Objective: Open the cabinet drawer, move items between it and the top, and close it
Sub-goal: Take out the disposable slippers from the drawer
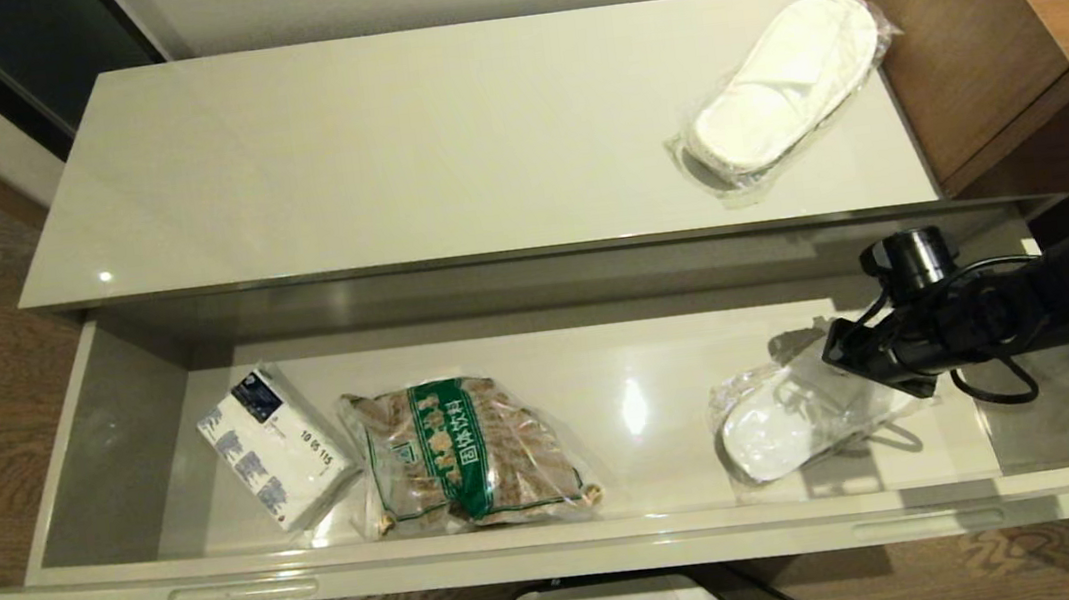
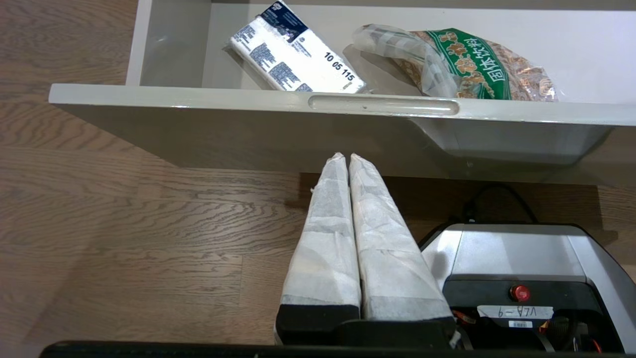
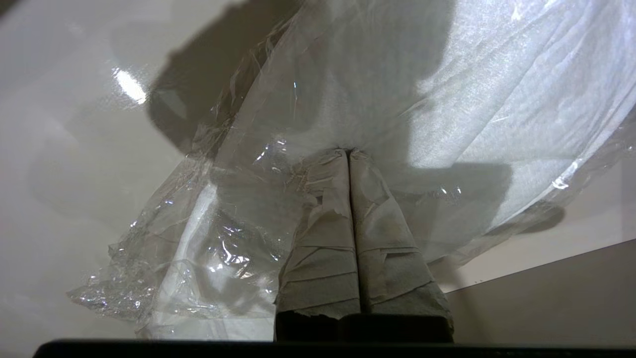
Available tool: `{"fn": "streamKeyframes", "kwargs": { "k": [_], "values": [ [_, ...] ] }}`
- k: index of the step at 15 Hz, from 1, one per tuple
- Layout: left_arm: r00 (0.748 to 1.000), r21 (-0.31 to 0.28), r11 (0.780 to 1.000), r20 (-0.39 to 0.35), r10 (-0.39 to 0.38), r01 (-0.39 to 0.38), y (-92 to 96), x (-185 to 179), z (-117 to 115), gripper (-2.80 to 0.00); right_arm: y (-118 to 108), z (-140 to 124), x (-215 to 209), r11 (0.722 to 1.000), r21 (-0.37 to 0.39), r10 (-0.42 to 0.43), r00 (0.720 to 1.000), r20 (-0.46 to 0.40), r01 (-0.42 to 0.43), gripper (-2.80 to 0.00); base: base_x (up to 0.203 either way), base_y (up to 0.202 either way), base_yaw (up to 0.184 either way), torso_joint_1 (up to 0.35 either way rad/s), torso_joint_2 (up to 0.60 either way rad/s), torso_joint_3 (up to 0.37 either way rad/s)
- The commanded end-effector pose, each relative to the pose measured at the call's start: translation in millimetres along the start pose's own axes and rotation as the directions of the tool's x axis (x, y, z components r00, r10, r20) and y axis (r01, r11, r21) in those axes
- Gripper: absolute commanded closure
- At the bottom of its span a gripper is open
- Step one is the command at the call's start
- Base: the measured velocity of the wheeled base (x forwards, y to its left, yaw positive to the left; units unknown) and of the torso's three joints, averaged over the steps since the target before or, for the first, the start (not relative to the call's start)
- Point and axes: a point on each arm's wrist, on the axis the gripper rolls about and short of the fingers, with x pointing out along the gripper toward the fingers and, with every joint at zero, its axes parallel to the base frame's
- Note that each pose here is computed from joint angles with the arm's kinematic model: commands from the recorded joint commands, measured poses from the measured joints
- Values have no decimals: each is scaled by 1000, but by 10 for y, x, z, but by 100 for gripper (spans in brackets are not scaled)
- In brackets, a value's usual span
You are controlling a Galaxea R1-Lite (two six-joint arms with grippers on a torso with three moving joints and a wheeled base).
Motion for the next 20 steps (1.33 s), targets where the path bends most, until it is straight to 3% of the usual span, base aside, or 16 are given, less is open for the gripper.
{"fn": "streamKeyframes", "kwargs": {
  "k": [1, 16, 17, 20],
  "values": [
    [1000, 0, 1000, 1, 1, -1, 0, -1, 0, 0, -42, -33, 85, 1000, 5, -17, 1000, -17, 17, 0, 0, 0, 0, 0, 0, 0],
    [1000, 0, 1000, 1, 1, -1, 0, -1, 0, 0, -121, -38, 140, 999, 21, -33, 999, -18, 33, 0, 0, 0, 0, 0, 0, 0],
    [1000, 0, 1000, 1, 1, -1, 0, -1, 0, 0, -115, -33, 136, 999, 22, -28, 1000, -11, 28, -280, 0, 0, 0, 0, 0, 0],
    [1000, 0, 1000, 1, 1, -1, 0, -1, 0, 0, -109, -16, 125, 999, 40, -21, 1000, -1, 21, -280, 0, 0, 0, 0, 0, 0]
  ]
}}
